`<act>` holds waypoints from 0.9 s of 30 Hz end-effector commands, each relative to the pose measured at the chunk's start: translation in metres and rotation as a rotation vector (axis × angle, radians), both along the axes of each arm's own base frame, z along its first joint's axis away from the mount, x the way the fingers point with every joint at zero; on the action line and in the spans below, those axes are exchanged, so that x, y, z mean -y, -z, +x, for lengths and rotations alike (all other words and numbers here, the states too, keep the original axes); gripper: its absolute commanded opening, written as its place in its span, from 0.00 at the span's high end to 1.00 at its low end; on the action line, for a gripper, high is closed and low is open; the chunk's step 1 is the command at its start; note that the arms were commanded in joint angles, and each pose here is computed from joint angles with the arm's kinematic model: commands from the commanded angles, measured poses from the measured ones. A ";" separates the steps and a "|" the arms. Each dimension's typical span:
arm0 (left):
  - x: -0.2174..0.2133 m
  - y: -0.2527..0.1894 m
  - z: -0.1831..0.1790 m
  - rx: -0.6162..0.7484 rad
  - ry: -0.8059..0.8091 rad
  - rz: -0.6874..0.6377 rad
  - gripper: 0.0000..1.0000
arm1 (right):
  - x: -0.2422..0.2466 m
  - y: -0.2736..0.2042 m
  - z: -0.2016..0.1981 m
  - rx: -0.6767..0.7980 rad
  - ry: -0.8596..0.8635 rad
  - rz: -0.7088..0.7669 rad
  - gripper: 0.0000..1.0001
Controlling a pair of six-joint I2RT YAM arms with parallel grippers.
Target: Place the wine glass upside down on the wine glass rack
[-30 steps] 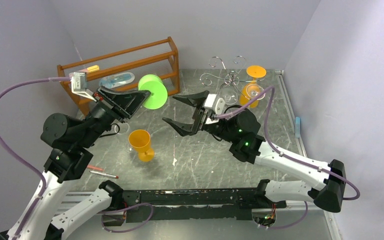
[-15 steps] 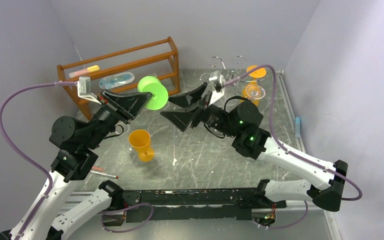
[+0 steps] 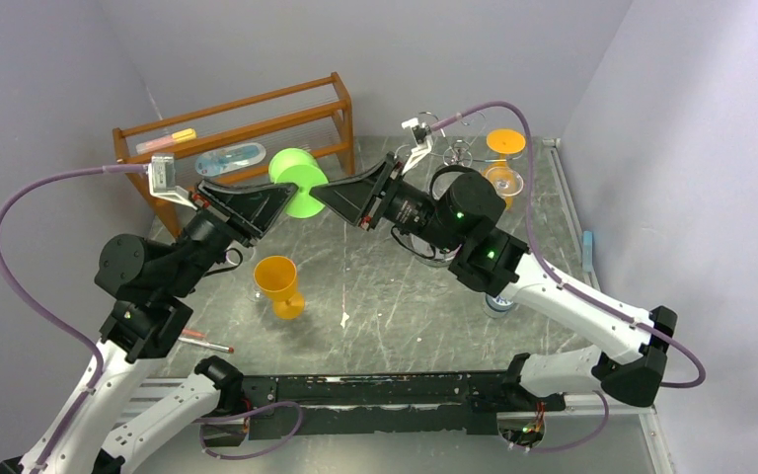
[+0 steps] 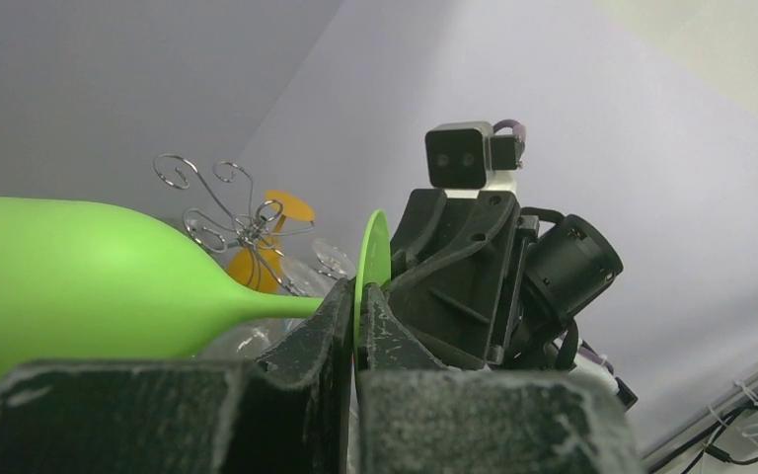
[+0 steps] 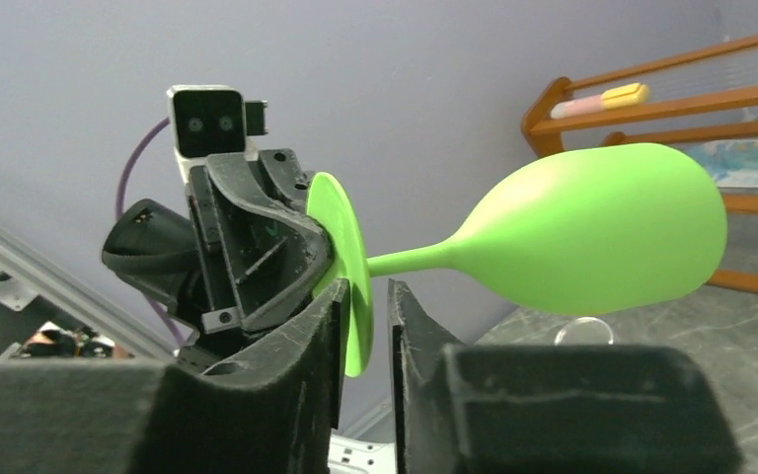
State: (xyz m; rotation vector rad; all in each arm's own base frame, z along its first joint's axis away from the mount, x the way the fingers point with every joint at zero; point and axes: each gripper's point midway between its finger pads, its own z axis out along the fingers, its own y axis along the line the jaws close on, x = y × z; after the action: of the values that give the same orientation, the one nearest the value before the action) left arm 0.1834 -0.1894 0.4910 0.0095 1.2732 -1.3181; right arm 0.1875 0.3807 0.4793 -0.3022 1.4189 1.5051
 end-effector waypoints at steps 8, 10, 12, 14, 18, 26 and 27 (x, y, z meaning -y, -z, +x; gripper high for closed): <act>-0.014 -0.004 -0.003 0.040 -0.066 -0.016 0.55 | 0.013 -0.024 0.012 0.005 -0.046 0.036 1.00; -0.020 -0.004 -0.002 0.034 -0.094 -0.017 0.31 | 0.019 -0.024 0.019 0.010 -0.028 0.048 1.00; -0.024 -0.001 0.000 0.024 -0.125 -0.006 0.14 | 0.024 -0.026 0.029 0.015 -0.003 0.059 1.00; -0.030 0.001 0.003 0.013 -0.159 0.009 0.04 | 0.031 -0.029 0.042 0.027 0.030 0.072 1.00; -0.033 0.007 0.005 0.000 -0.188 0.037 0.03 | 0.044 -0.040 0.068 0.064 0.096 0.096 1.00; -0.028 0.019 0.010 -0.013 -0.182 0.091 0.03 | 0.083 -0.055 0.138 0.146 0.332 0.113 1.00; -0.027 0.020 0.011 -0.015 -0.182 0.099 0.03 | 0.090 -0.057 0.146 0.157 0.365 0.117 1.00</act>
State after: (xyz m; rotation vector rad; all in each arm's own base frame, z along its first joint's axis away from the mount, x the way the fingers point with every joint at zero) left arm 0.1909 -0.1642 0.4727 -0.0593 1.3041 -1.1465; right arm 0.3103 0.3174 0.5074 -0.1303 1.3064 1.3238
